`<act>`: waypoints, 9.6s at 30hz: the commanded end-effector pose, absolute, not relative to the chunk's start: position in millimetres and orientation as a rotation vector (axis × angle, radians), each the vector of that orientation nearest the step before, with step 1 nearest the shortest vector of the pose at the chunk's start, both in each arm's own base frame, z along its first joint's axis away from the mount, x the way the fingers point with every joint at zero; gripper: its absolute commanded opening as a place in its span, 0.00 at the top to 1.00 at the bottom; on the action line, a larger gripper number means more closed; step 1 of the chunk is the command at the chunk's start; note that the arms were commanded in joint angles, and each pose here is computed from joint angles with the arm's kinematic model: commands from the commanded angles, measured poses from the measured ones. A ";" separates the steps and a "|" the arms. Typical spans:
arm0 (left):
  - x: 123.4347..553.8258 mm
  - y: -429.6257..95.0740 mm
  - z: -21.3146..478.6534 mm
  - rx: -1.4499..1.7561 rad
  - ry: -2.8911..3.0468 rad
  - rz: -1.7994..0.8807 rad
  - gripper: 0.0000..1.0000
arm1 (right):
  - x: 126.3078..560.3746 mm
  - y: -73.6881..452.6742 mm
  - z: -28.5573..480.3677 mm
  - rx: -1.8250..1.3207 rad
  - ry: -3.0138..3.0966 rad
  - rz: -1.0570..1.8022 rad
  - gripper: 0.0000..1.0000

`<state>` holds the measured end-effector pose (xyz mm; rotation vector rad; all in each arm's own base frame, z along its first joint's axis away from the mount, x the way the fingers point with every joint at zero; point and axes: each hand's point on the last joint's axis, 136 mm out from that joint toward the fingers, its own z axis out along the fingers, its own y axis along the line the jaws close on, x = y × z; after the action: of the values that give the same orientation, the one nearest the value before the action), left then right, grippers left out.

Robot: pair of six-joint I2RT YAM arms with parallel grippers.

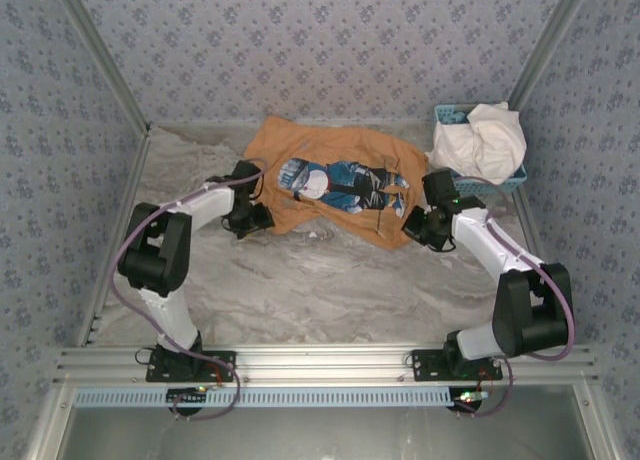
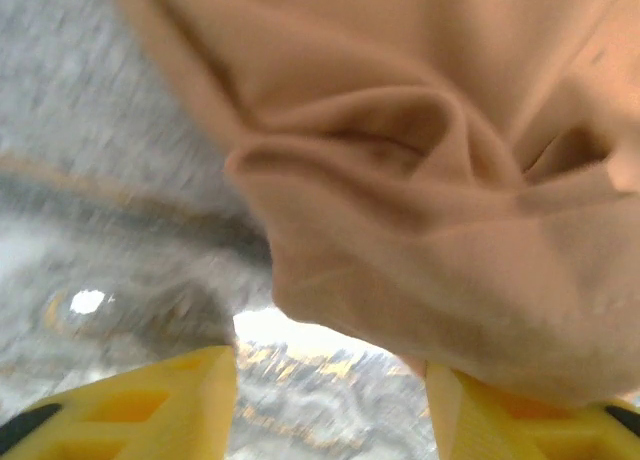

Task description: Fold and stack the t-shirts

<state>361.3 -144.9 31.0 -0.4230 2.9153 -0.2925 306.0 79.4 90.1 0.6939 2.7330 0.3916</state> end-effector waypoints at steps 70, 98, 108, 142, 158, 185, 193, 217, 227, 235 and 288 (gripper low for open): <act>346.2 -56.5 99.4 -0.875 2.740 -0.192 1.00 | 333.0 47.1 167.5 0.517 2.532 0.343 1.00; 381.0 -27.5 183.4 -0.791 2.392 -0.180 1.00 | 364.1 15.3 177.2 0.628 2.382 0.283 1.00; 402.5 -29.0 122.6 -0.743 2.620 -0.036 0.45 | 405.4 30.3 139.6 0.639 2.536 0.322 1.00; 311.6 -154.2 52.5 -0.558 2.936 0.042 1.00 | 366.5 60.3 152.9 0.571 2.535 0.357 1.00; 360.2 -39.1 374.6 -0.733 2.011 -0.222 1.00 | 409.2 76.1 375.6 0.338 2.015 0.583 1.00; 491.8 -36.0 490.0 -0.643 1.842 -0.623 1.00 | 467.2 101.3 441.5 0.352 1.728 0.971 1.00; 497.7 -14.7 562.9 -0.549 1.571 -0.766 1.00 | 516.8 95.8 500.7 0.270 1.554 1.014 1.00; 302.9 -90.3 206.7 -0.820 2.366 -0.491 1.00 | 456.2 87.4 219.6 0.627 2.079 0.930 1.00; 211.8 -111.8 58.8 -1.100 2.796 -0.363 1.00 | 352.0 73.4 75.1 0.805 2.601 0.484 1.00; 155.6 -88.4 56.0 -1.385 2.764 -0.176 1.00 | 292.3 56.8 65.1 0.845 2.710 0.265 1.00; 349.9 21.8 2.1 -1.601 2.665 -0.117 0.82 | 361.0 168.5 16.5 0.494 2.890 0.458 0.69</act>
<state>403.7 -7.4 20.4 -1.5354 2.5671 -0.3405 387.0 154.1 30.3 0.5122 2.7610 0.4765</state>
